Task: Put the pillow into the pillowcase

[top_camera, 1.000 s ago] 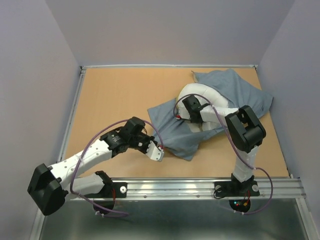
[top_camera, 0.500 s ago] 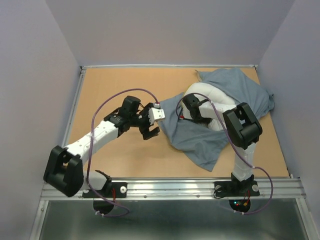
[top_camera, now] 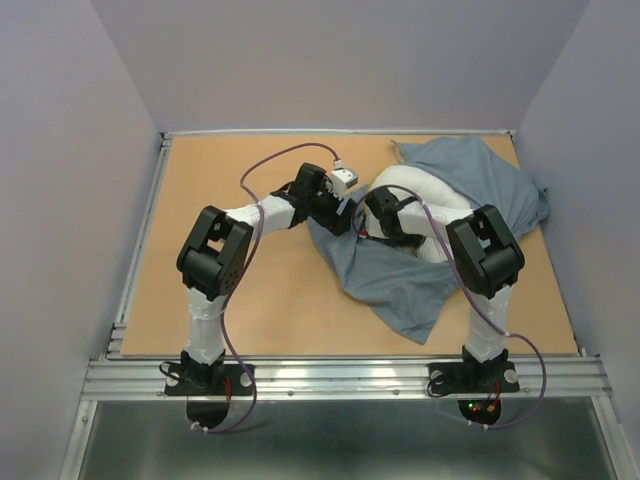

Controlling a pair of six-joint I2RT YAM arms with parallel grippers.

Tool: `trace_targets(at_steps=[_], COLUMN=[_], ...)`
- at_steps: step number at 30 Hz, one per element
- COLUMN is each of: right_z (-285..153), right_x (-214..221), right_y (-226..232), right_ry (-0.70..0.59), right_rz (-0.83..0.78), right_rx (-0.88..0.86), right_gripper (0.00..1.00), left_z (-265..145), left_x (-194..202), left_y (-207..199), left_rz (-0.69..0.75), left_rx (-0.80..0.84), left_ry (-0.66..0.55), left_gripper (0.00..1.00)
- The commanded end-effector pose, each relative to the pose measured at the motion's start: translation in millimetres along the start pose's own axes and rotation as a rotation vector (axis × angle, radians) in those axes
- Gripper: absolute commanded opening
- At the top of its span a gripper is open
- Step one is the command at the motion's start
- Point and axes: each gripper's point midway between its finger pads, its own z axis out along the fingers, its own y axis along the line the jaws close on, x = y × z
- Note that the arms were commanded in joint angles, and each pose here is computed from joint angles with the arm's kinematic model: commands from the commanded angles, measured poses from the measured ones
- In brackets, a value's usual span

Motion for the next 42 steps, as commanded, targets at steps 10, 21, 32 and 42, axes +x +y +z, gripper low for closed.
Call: trace_targets(at_steps=[10, 21, 32, 42], right_z=[12, 11, 32, 60], right_x=[11, 70, 59, 103], right_y=[34, 0, 40, 5], right_ry=[-0.026, 0.021, 0.129, 0.3], right_rz=[0.076, 0.344, 0.46, 0.31], right_rx=[-0.217, -0.271, -0.483, 0.009], right_gripper=[0.0, 0.01, 0.0, 0.01], left_z=[-2, -142, -164, -179], left_x=[35, 83, 84, 91], left_y=[45, 184, 205, 218], left_rz=[-0.049, -0.069, -0.083, -0.094], left_rx=[-0.209, -0.488, -0.495, -0.524], left_ry=[0.175, 0.27, 0.263, 0.26], left_gripper=[0.0, 0.0, 0.0, 0.0])
